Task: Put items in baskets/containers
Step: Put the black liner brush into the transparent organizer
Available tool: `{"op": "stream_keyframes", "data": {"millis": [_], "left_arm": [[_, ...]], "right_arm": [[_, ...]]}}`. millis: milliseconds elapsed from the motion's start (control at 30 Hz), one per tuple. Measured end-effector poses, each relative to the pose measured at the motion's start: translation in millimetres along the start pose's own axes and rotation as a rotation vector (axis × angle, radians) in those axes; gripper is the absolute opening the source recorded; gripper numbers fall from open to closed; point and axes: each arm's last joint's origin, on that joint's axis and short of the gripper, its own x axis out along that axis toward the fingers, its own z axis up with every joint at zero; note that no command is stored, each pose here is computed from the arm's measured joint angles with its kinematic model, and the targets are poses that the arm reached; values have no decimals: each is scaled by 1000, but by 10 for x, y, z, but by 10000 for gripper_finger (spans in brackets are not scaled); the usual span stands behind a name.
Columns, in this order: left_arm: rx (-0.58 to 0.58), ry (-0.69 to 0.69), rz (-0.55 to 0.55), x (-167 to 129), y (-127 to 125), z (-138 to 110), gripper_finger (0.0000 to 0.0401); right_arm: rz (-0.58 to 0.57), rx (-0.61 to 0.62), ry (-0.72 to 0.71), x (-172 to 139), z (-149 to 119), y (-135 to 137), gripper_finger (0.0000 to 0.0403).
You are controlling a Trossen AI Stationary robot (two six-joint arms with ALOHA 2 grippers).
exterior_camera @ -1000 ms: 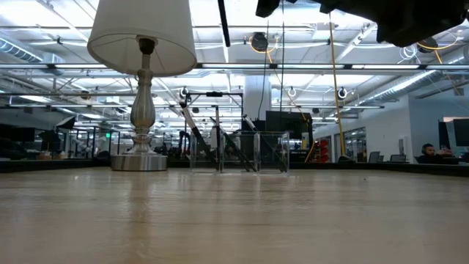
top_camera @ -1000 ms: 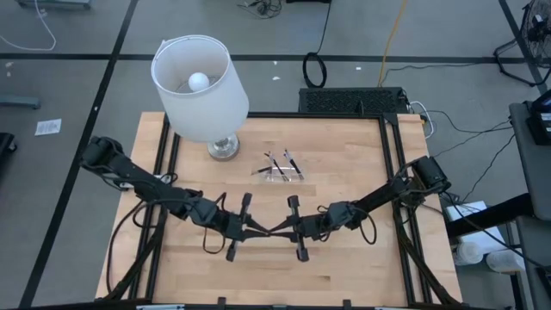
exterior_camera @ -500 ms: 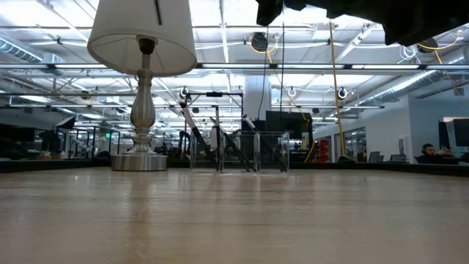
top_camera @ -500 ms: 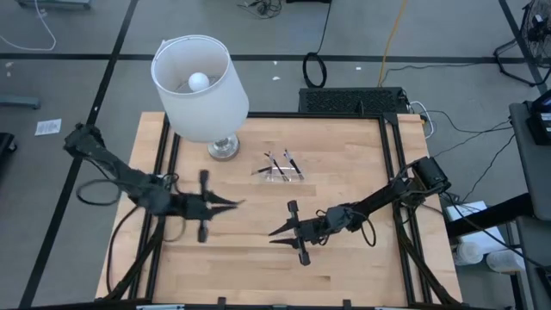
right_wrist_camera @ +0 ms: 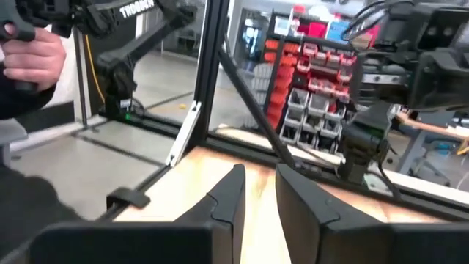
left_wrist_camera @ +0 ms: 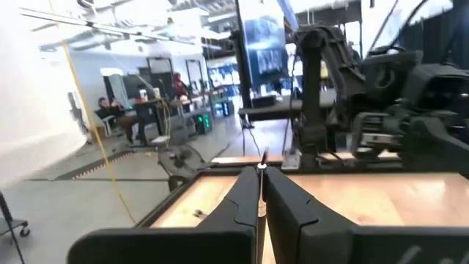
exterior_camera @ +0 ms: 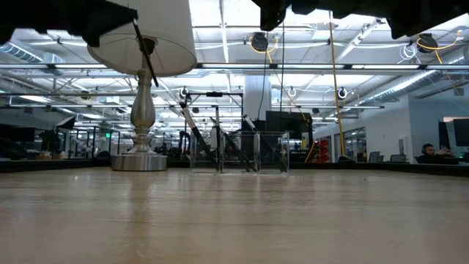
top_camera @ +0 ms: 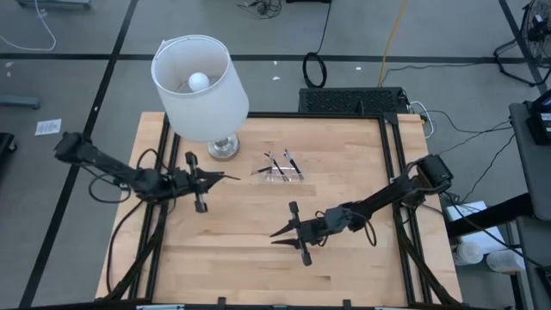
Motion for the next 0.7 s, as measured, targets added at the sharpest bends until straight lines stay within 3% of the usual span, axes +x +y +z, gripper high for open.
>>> {"op": "stream_keyframes", "data": {"millis": [267, 567, 700], "left_arm": [[-22, -45, 41, 93, 242, -241, 8], [-55, 0, 77, 429, 473, -373, 8], [-67, -51, 106, 547, 499, -446, 8]], "right_arm": [[-1, -40, 59, -11, -22, -42, 45], [-13, -55, 64, -7, -31, -87, 29], [-13, -100, 65, -6, -32, -91, 24]]}}
